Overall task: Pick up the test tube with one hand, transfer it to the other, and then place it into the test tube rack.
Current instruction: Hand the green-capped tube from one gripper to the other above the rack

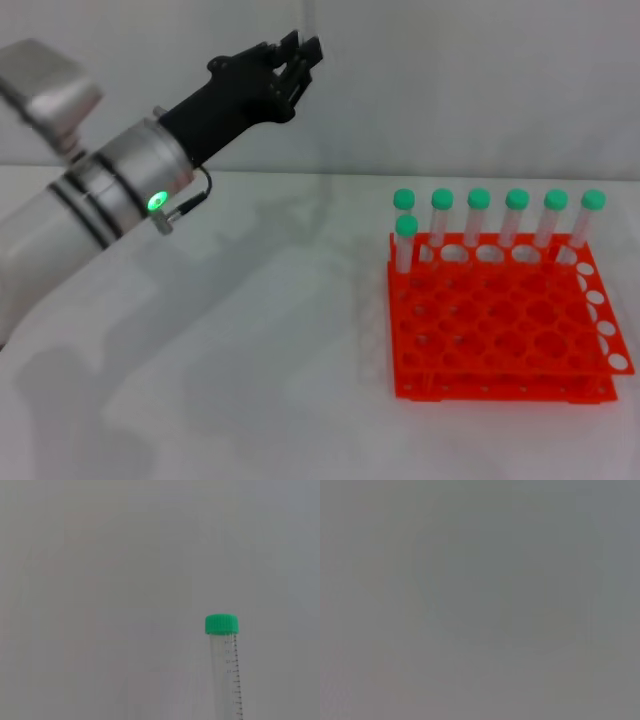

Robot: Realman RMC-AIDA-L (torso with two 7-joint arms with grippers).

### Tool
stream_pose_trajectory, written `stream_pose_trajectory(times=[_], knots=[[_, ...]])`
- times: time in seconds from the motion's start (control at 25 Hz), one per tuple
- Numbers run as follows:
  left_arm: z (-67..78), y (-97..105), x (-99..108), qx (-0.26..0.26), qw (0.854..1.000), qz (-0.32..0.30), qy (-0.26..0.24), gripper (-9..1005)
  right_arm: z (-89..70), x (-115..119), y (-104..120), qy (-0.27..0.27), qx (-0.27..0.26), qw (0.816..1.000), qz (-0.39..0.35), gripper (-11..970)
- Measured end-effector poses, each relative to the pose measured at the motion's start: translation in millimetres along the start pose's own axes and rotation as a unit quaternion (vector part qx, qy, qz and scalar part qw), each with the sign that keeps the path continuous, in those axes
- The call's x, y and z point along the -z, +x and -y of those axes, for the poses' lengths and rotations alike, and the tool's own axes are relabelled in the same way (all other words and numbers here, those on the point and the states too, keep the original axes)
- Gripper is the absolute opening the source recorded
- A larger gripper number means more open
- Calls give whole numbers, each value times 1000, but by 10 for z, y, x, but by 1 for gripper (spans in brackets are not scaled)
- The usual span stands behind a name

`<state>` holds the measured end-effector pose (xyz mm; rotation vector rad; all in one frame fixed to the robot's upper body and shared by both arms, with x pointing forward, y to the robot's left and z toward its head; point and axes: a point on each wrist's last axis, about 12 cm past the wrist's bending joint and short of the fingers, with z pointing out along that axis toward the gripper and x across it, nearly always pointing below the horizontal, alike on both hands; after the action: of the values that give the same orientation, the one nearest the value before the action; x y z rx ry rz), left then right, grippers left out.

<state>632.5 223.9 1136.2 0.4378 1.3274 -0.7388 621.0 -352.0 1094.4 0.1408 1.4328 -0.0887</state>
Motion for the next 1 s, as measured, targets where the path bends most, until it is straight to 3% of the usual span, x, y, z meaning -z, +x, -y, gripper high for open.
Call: stream_pose_trajectory(times=[0.2,0.44,0.72,0.88,1.0], knots=[[160,-4,241,9,996,19,82,185,-64,-117,-125,-40,-39,998,6,837],[199,53,285,7,993,-20,114,184,-96,-321,-364,-180,-83,979,-44,835],[225,171,220,2,992,-63,110,183,-57,-146,-651,-332,-103,938,5,833],[296,235,29,-9,989,-87,115,183,-21,-10,-817,-424,-94,900,22,832],[396,290,-134,-28,988,-91,121,182,-16,58,-871,-483,-90,871,-7,806]])
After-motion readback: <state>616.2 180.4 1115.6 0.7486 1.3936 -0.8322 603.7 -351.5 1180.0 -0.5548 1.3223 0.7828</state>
